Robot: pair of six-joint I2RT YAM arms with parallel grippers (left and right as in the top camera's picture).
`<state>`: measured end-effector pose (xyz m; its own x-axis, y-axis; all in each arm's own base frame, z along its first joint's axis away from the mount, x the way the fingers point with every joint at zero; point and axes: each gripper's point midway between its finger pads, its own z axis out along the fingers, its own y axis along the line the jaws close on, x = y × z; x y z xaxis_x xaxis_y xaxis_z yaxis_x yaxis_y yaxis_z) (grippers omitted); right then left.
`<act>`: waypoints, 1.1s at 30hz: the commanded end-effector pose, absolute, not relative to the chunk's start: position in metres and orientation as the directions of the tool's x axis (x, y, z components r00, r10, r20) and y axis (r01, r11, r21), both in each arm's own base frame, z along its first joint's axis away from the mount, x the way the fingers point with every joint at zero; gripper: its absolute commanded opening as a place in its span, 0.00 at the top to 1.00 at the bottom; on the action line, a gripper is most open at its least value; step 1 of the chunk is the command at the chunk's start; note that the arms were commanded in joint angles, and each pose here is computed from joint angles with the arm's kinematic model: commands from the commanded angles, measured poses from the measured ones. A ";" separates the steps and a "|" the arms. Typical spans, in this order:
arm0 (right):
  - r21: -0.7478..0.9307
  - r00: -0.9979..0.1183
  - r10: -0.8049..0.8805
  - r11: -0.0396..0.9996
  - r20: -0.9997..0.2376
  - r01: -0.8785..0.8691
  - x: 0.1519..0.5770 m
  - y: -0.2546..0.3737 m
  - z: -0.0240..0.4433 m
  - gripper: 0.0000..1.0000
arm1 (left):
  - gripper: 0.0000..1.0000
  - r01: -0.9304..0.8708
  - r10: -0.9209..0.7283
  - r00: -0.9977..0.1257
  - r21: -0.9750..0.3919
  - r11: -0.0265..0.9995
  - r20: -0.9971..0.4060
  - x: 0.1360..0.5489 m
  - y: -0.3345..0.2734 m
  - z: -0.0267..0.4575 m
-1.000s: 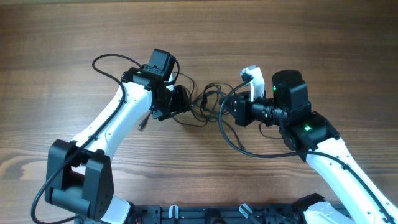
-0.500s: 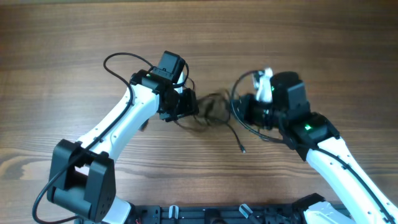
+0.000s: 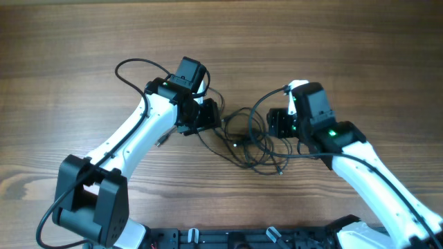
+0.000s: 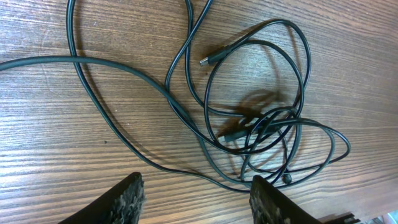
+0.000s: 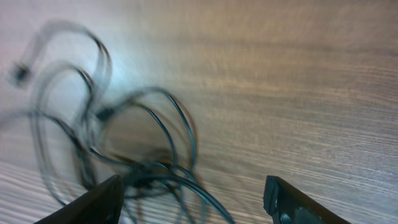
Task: Untangle cables
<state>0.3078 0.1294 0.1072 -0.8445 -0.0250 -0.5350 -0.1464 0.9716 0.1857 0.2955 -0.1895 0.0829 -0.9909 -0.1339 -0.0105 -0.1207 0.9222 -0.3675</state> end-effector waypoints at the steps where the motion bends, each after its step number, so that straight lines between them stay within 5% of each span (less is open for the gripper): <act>1: 0.116 -0.864 -0.259 0.934 -0.432 -0.338 0.298 0.137 0.065 0.26 | 0.43 -0.107 -0.118 -0.993 -0.359 0.927 -0.008 0.295 -0.189 0.079; 4: 0.114 -0.898 -0.279 0.935 -0.341 -0.334 0.292 0.136 0.035 0.30 | 0.43 -0.107 -0.118 -0.993 -0.359 0.927 -0.008 0.295 -0.189 0.079; 7: 0.171 -0.926 -0.291 0.926 -0.241 -0.336 0.279 0.142 0.006 0.45 | 0.43 -0.107 -0.118 -0.993 -0.360 0.927 -0.008 0.295 -0.189 0.079; 10: 0.184 -0.932 -0.291 0.925 -0.217 -0.332 0.276 0.143 0.000 0.78 | 0.42 -0.106 -0.117 -0.993 -0.360 0.927 -0.007 0.294 -0.190 0.079; 13: 0.186 -0.933 -0.285 0.927 -0.220 -0.327 0.277 0.144 0.000 0.96 | 0.42 -0.096 -0.104 -0.995 -0.358 0.929 -0.004 0.291 -0.193 0.078; 18: 0.300 -0.944 -0.209 0.911 -0.254 -0.283 0.285 0.165 0.022 0.96 | 0.41 -0.129 -0.122 -0.992 -0.342 0.931 0.042 0.273 -0.190 0.050; 23: 0.585 -0.899 -0.225 0.696 -0.375 -0.417 0.278 0.221 0.089 0.96 | 0.36 -0.099 -0.066 -0.995 -0.554 0.827 0.080 0.264 -0.225 0.047; 33: 0.710 -0.863 -0.200 0.498 -0.465 -0.498 0.274 0.250 0.138 0.96 | 0.37 -0.107 -0.102 -0.994 -0.512 0.852 0.039 0.272 -0.217 0.039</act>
<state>0.2775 0.2357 0.1075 -0.8838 -0.1975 -0.4242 -0.4497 0.6088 0.6535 0.2710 -0.2201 0.0446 -0.9954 -0.0855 0.0424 -0.0949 0.8433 -0.5291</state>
